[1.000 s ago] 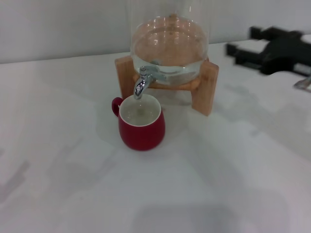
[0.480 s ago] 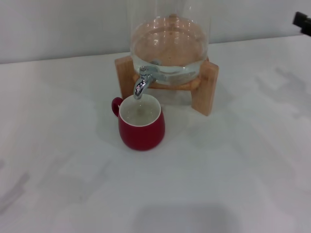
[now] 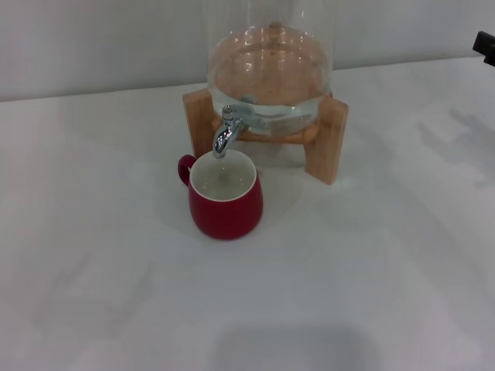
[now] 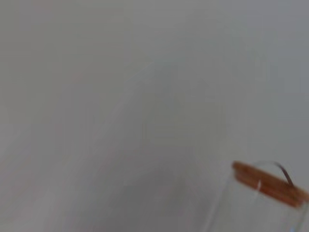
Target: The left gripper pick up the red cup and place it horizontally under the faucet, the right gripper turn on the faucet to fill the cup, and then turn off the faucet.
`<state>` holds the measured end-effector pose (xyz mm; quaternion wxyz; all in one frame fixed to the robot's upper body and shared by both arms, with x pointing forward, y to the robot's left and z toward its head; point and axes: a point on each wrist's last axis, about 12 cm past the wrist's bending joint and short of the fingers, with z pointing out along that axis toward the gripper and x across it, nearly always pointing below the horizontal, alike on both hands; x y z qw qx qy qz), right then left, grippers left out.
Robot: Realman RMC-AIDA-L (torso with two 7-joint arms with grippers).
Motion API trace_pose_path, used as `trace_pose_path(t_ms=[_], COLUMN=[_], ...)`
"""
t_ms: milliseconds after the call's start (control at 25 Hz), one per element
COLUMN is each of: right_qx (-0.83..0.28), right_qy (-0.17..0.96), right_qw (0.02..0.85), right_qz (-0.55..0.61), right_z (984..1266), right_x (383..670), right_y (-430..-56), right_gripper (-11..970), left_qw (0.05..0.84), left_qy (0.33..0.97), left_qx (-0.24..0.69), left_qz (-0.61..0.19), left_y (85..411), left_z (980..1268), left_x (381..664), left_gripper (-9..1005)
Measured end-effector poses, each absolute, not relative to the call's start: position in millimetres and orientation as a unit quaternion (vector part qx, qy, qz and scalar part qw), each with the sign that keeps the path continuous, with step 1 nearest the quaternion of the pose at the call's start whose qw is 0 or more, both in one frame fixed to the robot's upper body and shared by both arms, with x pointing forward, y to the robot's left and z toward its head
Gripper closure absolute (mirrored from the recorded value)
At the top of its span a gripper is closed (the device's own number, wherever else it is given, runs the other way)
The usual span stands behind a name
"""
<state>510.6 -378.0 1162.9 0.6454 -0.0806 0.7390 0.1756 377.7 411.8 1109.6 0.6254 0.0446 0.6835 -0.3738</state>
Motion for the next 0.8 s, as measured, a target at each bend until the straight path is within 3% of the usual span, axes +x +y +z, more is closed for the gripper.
trace_pose_path(t_ms=[320, 800], right_qx=[-0.064, -0.053], right_qy=[0.742, 0.741], right_qw=[0.644, 0.645], right_qz=[0.178, 0.176], right_z=[1157.7, 1156.8], right_x=[514.8, 516.0], right_y=[-383.5, -390.1], right_gripper=[211, 209], left_qw=[0.655, 0.626], left_qy=[0.663, 0.682], left_qx=[0.041, 0.071], left_qz=[-0.360, -0.372], left_y=[412.4, 402.9], left_z=[1102.4, 1098.1], left_x=[387.9, 403.2], left_gripper=[116, 117])
